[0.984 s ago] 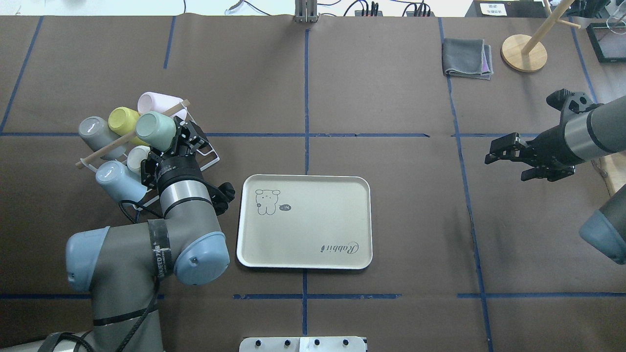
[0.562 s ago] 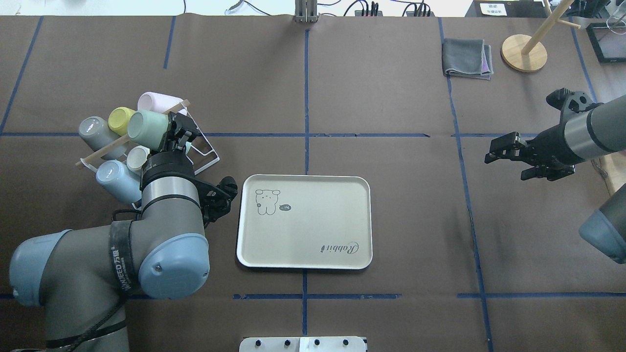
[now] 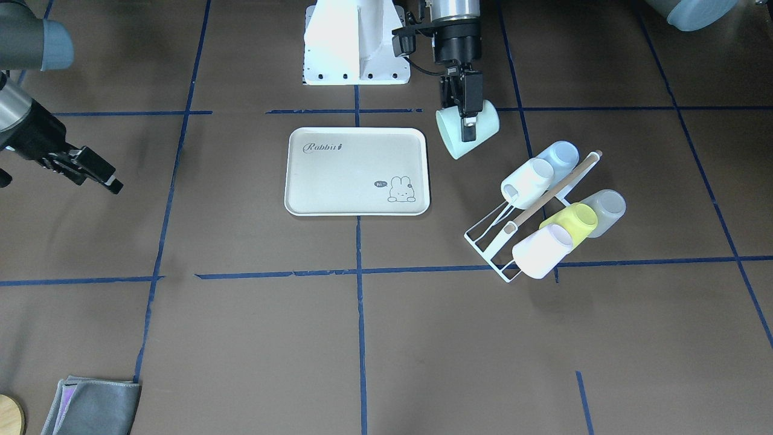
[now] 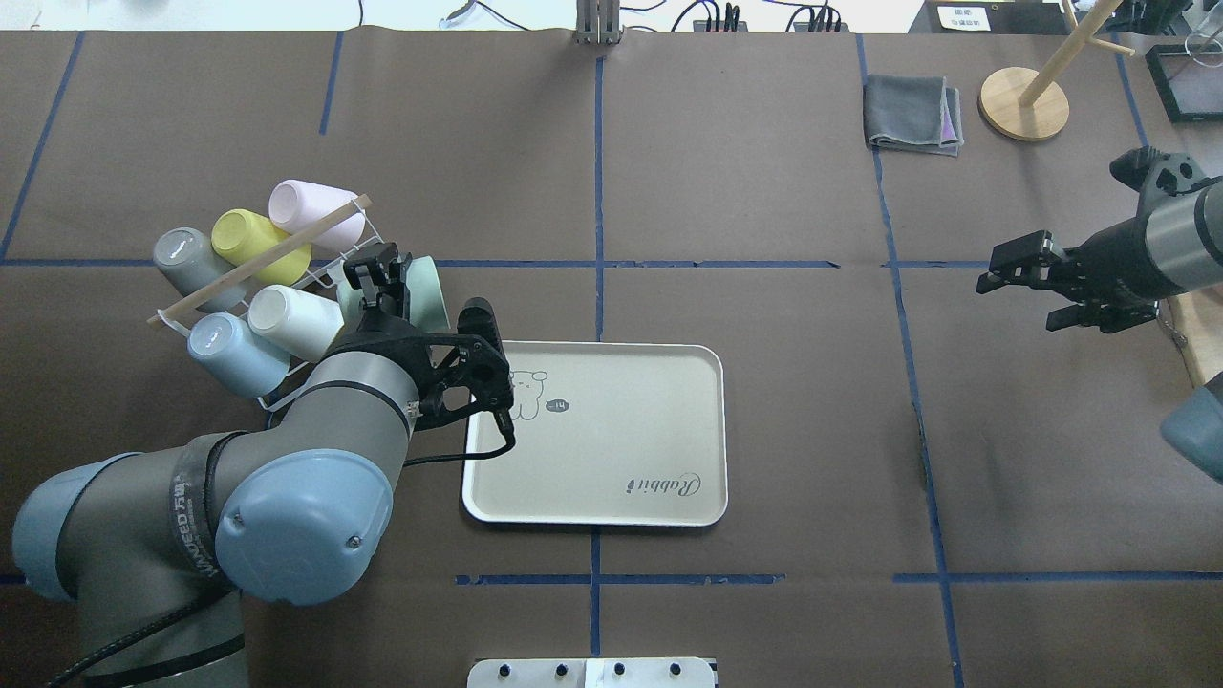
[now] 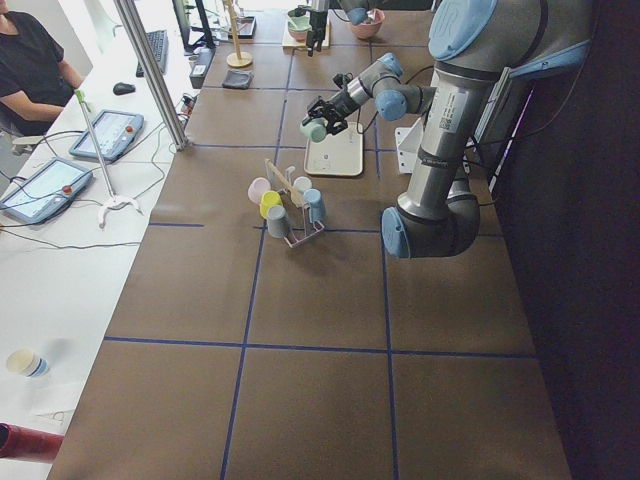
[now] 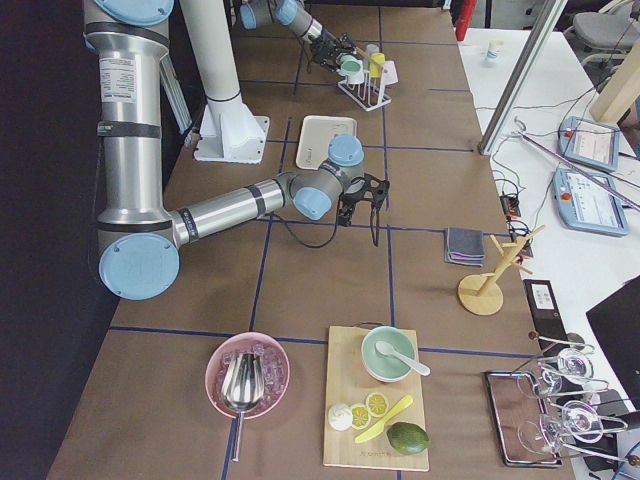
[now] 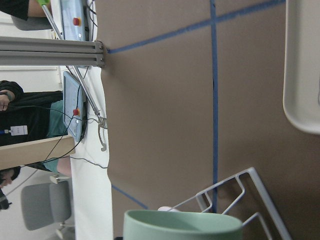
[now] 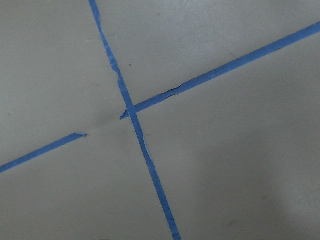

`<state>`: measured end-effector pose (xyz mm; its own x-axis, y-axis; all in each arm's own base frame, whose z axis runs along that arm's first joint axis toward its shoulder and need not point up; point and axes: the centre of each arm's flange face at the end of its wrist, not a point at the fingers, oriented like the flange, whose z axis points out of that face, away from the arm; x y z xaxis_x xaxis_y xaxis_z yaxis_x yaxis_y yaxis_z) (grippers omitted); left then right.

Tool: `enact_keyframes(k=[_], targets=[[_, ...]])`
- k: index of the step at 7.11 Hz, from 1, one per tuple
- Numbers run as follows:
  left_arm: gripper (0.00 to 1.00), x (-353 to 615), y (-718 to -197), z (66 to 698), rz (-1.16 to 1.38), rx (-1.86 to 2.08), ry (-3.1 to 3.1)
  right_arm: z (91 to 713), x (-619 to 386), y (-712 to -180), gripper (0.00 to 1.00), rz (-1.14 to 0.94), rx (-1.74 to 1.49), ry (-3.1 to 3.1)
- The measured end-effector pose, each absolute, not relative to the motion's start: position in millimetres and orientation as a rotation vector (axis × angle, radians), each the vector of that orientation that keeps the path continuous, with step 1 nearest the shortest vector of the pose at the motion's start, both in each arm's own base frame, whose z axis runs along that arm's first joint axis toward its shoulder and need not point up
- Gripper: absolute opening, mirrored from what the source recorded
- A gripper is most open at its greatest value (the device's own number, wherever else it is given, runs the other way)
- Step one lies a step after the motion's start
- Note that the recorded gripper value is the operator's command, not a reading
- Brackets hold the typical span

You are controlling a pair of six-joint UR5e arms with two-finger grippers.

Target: Pick up and place green cup on tray

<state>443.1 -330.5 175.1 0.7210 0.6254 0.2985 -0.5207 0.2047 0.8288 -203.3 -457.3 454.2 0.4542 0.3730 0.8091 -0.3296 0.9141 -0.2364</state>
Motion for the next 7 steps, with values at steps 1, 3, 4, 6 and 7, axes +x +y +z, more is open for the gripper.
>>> enact_keyframes(k=[1, 3, 4, 6, 7], targets=[[0.65, 453.7, -329.4, 170.2, 0.662, 1.140, 0.283, 455.0, -186.2, -461.8, 1.00, 0.445, -0.031, -1.015], [0.65, 486.0, -329.0, 174.5, 0.428, 1.200, 0.602, 470.8, -148.9, -463.4, 1.00, 0.434, 0.020, -0.996], [0.65, 504.4, -325.3, 184.3, 0.326, 1.215, 0.747, 487.2, -126.6, -458.5, 1.00, 0.399, 0.046, -0.977], [0.65, 537.0, -318.8, 210.0, 0.202, 1.213, 0.926, 532.2, -84.4, -434.1, 1.00, 0.283, 0.083, -0.930], [0.66, 552.9, -316.0, 218.6, 0.156, 1.202, 0.990, 554.1, -68.2, -419.9, 1.00, 0.214, 0.096, -0.894]])
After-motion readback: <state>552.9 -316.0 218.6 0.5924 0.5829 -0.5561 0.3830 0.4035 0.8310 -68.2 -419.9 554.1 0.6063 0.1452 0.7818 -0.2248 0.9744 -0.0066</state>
